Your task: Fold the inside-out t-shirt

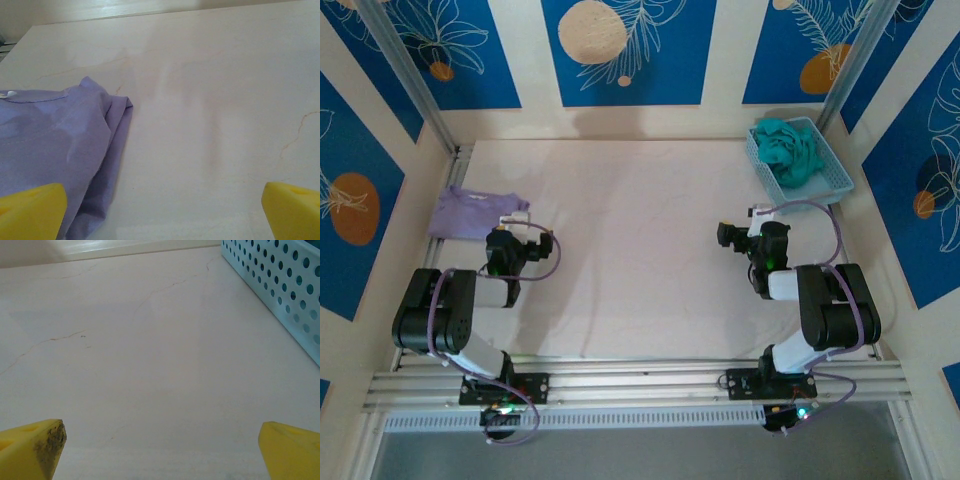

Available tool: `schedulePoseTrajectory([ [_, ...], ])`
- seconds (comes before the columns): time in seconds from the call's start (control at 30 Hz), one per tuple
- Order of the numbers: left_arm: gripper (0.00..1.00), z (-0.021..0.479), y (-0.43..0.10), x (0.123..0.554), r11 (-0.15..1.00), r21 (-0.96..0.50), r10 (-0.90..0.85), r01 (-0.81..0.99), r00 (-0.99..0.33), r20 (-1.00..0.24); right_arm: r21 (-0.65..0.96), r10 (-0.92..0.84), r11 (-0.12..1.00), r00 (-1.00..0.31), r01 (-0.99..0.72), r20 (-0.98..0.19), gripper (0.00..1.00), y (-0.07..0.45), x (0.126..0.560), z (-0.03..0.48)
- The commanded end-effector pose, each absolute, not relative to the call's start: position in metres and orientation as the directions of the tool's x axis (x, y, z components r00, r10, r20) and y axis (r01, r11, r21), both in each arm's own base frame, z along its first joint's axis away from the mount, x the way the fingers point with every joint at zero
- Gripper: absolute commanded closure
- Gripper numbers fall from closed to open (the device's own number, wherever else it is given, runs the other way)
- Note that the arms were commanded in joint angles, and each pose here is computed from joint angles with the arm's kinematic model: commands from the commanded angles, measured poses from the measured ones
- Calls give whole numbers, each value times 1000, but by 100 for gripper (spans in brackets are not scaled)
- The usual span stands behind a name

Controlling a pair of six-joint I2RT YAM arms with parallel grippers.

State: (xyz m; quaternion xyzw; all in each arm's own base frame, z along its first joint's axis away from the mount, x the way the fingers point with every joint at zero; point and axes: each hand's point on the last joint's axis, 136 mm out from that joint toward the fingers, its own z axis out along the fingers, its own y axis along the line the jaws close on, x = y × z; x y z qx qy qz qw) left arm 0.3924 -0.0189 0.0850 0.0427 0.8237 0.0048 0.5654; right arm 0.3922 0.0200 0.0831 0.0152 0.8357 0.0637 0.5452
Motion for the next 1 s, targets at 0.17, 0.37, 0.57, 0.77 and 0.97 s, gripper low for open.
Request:
schedulePoseTrajectory([
  [0.17, 0, 151, 36, 379, 957, -31, -139, -287, -365, -920, 172, 225, 973, -470, 153, -854, 1, -2, 391, 124],
  [0.37, 0, 179, -31, 376, 935, -353, -321, -3, -423, -847, 318, 308, 948, -346, 30, -886, 1, 18, 359, 185],
  [0.57, 0, 176, -33, 399, 904, -420, -400, -75, -492, -773, 140, 40, 971, -447, -193, -894, 1, 108, 359, 211],
  [0.77, 2, 163, -37, 423, 887, -454, -416, -87, -576, -704, 255, 238, 966, -489, 34, -839, 1, 36, 394, 216],
  [0.97, 0, 160, -91, 438, 821, -569, -407, 55, -642, -650, 214, 431, 873, -490, 438, -757, 0, -100, 443, 189],
])
